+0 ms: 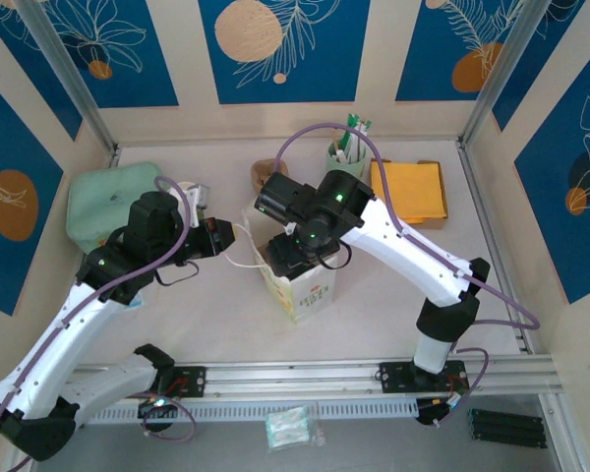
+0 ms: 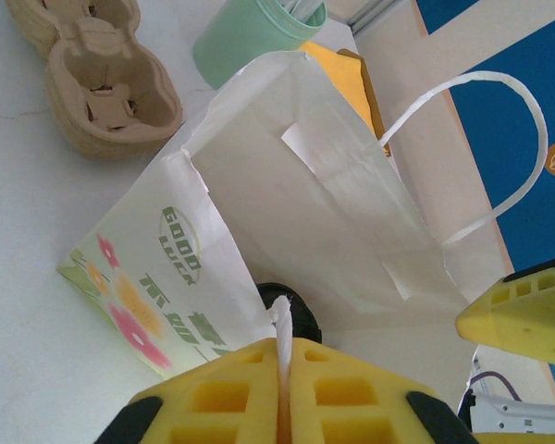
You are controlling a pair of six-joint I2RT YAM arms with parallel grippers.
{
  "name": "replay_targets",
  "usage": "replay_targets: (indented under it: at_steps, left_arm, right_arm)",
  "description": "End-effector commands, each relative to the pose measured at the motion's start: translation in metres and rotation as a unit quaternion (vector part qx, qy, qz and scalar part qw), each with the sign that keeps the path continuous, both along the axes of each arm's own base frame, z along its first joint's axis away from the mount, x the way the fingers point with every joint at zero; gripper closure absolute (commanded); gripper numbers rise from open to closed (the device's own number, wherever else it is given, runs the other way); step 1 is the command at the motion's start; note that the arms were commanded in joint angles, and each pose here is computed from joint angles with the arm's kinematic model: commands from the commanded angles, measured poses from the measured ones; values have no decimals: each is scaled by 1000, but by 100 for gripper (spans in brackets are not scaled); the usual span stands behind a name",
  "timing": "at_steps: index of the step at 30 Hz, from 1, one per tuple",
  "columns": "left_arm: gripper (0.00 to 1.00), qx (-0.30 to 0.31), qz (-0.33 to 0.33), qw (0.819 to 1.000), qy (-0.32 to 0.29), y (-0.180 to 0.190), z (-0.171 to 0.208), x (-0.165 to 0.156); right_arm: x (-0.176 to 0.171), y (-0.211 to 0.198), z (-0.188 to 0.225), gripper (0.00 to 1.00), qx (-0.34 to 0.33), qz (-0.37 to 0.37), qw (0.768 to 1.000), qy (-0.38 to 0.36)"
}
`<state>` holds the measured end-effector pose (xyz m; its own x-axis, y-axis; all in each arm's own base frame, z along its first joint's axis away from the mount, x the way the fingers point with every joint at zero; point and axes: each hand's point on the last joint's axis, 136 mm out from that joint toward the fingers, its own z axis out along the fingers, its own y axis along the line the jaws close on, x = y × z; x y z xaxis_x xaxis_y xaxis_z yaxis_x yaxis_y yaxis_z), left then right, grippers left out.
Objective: Pack the takeout coffee
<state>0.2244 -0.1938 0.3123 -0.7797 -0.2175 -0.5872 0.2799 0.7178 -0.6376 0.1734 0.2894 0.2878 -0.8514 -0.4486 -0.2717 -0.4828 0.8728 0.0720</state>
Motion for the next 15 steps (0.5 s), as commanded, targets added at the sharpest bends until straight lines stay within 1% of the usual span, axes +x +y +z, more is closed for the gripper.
replay_targets:
  at_steps: [1, 3, 10, 15]
  left_arm:
    - [84, 1, -7, 1000, -24, -1, 11, 1]
    - [81, 0, -7, 1000, -26, -1, 14, 1]
    - [64, -4, -7, 999, -38, 1, 26, -2]
    - [49, -6, -5, 999, -46, 4, 35, -5]
  right_arm:
    - [-7, -11, 12, 26, 3, -7, 1000, -7]
    - [-7, -12, 13, 26, 4, -7, 1000, -8]
    - [-8, -14, 20, 26, 14, -9, 1000, -17]
    - [-8, -15, 31, 26, 30, -9, 999, -27]
